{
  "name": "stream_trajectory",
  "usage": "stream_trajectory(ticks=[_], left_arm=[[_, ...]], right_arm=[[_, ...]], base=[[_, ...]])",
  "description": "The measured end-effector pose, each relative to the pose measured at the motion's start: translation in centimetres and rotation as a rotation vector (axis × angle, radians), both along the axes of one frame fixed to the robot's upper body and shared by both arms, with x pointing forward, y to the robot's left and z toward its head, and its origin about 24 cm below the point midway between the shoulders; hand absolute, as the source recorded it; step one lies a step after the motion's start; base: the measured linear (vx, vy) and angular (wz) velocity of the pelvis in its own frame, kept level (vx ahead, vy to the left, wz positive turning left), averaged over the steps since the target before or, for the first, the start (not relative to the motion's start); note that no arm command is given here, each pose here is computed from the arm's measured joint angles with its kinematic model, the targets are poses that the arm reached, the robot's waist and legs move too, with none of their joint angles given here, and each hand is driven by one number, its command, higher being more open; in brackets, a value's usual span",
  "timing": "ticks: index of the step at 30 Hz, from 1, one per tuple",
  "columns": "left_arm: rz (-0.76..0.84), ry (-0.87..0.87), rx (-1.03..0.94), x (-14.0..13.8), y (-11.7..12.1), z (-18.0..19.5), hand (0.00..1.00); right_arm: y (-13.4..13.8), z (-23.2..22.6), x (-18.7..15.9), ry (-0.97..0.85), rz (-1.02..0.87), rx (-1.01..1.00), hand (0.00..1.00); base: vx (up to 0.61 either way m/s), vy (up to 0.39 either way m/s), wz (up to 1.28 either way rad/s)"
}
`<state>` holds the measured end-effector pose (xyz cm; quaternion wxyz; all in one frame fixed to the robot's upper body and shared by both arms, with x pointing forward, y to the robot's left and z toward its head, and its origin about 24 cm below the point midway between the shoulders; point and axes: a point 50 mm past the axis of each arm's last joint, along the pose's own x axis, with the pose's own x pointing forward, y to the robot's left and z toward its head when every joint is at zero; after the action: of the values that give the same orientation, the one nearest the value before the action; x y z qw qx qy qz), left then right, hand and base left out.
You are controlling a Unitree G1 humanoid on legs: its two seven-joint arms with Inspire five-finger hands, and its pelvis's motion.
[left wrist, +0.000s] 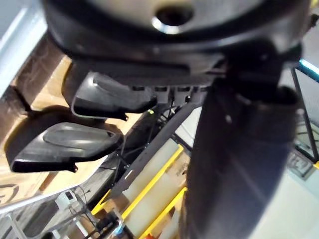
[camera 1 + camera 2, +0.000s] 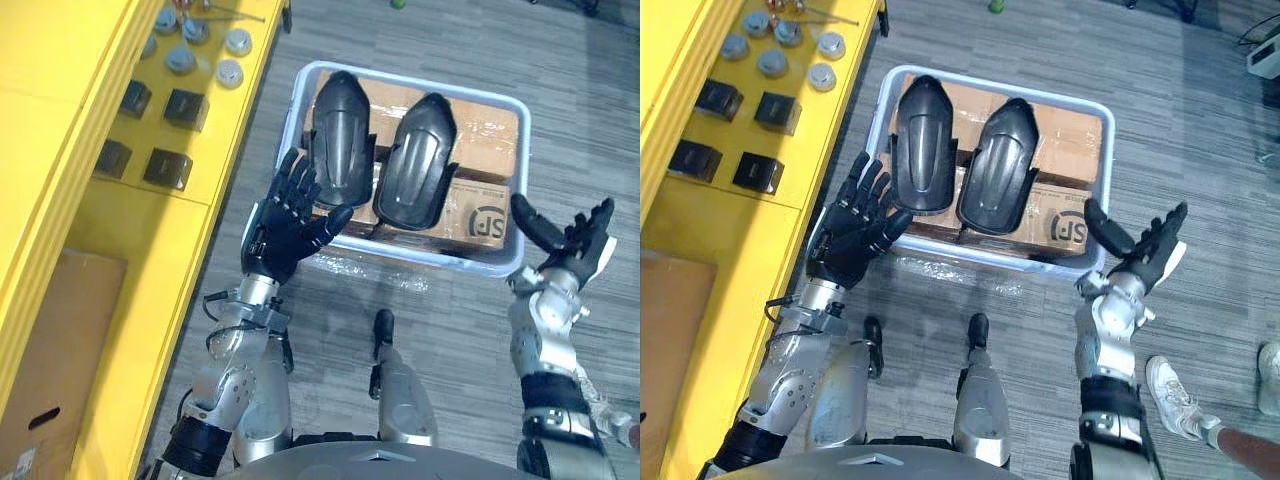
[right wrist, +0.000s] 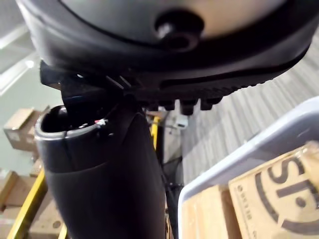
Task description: Walk over and take three plastic housings, then place them on the shelf
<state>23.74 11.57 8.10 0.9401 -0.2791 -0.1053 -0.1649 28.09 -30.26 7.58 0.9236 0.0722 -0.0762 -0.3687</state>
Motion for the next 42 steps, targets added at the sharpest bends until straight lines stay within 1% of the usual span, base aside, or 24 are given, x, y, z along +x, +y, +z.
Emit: stream_trajectory(ticks=[3,9,13,17,20,25,26,27,29,32,35,38,40,41,42], left_arm=[[0.012,0.051,0.012,0.1,0.1,-1.2,1.00],[0.005,0.066,0.019,0.5,-0.1,-1.5,1.00],[-0.012,0.062,0.009,0.5,-0.7,-1.4,1.00],[-0.008,0.119,0.024,0.7,-0.7,-2.8,1.00],[-0.005,0.131,0.011,0.8,-1.1,-2.9,1.00],[-0.006,0.148,0.010,0.5,-1.2,-3.3,1.00],[-0.004,0.154,0.011,0.6,-1.2,-3.4,1.00],[-0.003,0.160,0.015,0.6,-1.2,-3.6,1.00],[0.001,0.177,0.017,0.5,-1.1,-4.0,1.00],[-0.004,0.187,0.017,0.2,-1.2,-4.2,1.00],[-0.006,0.209,0.017,-0.3,-1.2,-4.7,1.00],[0.001,0.220,0.015,-0.6,-1.2,-5.0,1.00],[0.013,0.226,0.009,-0.9,-1.0,-5.1,1.00],[0.023,0.221,-0.002,-1.2,-0.8,-5.0,1.00],[0.026,0.208,-0.007,-1.2,-0.7,-4.7,1.00]], right_arm=[[0.2,0.9,1.6,0.002,0.052,-0.019,1.00],[0.5,2.4,2.9,-0.012,0.103,-0.049,1.00],[0.9,3.5,4.4,0.028,0.140,-0.066,1.00],[1.4,3.5,6.0,0.116,0.183,-0.063,1.00],[0.0,4.2,6.5,0.196,0.179,-0.138,1.00],[-1.5,5.1,7.2,0.311,0.165,-0.200,1.00],[-1.7,5.3,7.4,0.337,0.160,-0.209,0.00],[-1.8,5.4,7.5,0.350,0.158,-0.208,0.00],[-2.1,5.8,7.8,0.422,0.147,-0.268,0.00],[-3.7,6.2,7.4,0.549,0.097,-0.345,0.00],[-4.8,6.4,7.0,0.656,0.072,-0.419,0.00],[-4.8,6.8,7.1,0.690,0.040,-0.485,0.00],[-4.7,7.1,7.2,0.702,0.031,-0.490,0.00],[-4.5,7.4,7.3,0.724,0.023,-0.541,0.00],[-4.5,7.6,7.3,0.719,0.018,-0.541,0.00]], base=[[0.01,-0.029,0.17],[-0.02,0.005,0.18],[-0.06,0.022,0.17],[-0.06,0.012,0.03],[-0.09,0.001,0.15],[-0.06,-0.008,0.09],[-0.05,-0.007,0.12],[-0.08,-0.009,0.15],[-0.07,-0.009,0.14],[-0.04,-0.016,0.14],[-0.02,-0.030,0.06],[-0.01,-0.034,0.02],[0.01,-0.032,-0.02],[0.01,-0.032,-0.03],[0.01,-0.026,-0.07]])
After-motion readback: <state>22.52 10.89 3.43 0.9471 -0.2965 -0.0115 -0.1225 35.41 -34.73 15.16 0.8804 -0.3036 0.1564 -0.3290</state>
